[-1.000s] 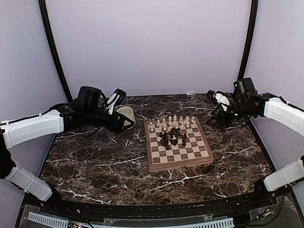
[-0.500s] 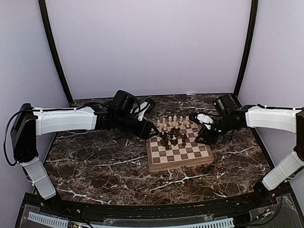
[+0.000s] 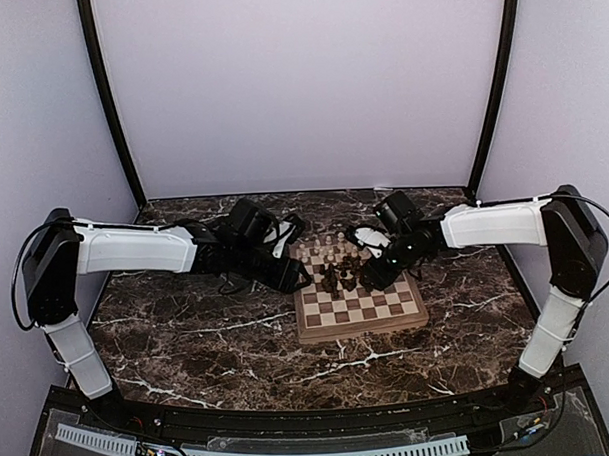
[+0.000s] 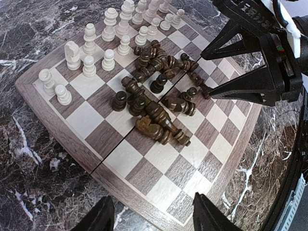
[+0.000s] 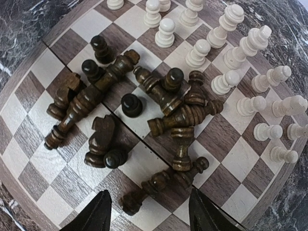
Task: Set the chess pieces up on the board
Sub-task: Pick up the bishop from the chessboard.
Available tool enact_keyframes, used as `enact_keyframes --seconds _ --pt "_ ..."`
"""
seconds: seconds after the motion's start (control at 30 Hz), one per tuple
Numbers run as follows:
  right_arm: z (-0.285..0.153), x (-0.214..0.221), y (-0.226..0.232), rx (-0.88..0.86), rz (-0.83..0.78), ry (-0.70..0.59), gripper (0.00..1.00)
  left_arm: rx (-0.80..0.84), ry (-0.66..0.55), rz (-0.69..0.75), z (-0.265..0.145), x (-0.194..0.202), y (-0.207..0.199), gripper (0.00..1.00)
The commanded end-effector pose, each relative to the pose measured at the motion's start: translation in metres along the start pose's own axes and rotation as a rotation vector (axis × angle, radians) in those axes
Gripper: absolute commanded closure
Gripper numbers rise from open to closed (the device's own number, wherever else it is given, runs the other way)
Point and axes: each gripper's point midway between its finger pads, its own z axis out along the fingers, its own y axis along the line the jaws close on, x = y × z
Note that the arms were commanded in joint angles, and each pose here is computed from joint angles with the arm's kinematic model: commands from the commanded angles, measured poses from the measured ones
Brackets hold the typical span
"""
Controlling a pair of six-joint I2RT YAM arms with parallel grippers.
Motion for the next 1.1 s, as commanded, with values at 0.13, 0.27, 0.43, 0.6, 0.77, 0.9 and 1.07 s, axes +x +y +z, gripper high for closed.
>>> enact_keyframes --seconds 0.13,0.27,0.43,0.6,0.77,0.9,1.07 --pt "0.013 0.001 -0.016 0.104 0.109 0.065 0.44 -0.025 -0.071 0.025 -0.019 -0.019 -0.001 0.41" --pt "0.011 0.006 -0.015 0.106 0.105 0.067 0.46 -0.02 -0.072 0.022 -0.017 -0.019 -0.001 0.41" --pt "0.007 0.017 -0.014 0.111 0.09 0.085 0.47 -0.016 -0.075 0.024 -0.015 -0.021 -0.002 0.41" --pt "0.007 0.023 -0.005 0.061 0.07 0.088 0.56 -0.009 -0.075 0.024 -0.013 -0.022 -0.003 0.41" --pt "0.008 0.026 0.002 0.026 0.053 0.091 0.7 -0.001 -0.076 0.025 -0.014 -0.022 -0.005 0.41" --pt "0.006 0.027 0.004 0.018 0.047 0.085 0.78 0.0 -0.08 0.025 -0.016 -0.022 -0.005 0.41" --pt "0.005 0.029 0.005 0.014 0.023 0.084 0.89 0.021 -0.094 0.033 -0.017 -0.024 -0.009 0.41"
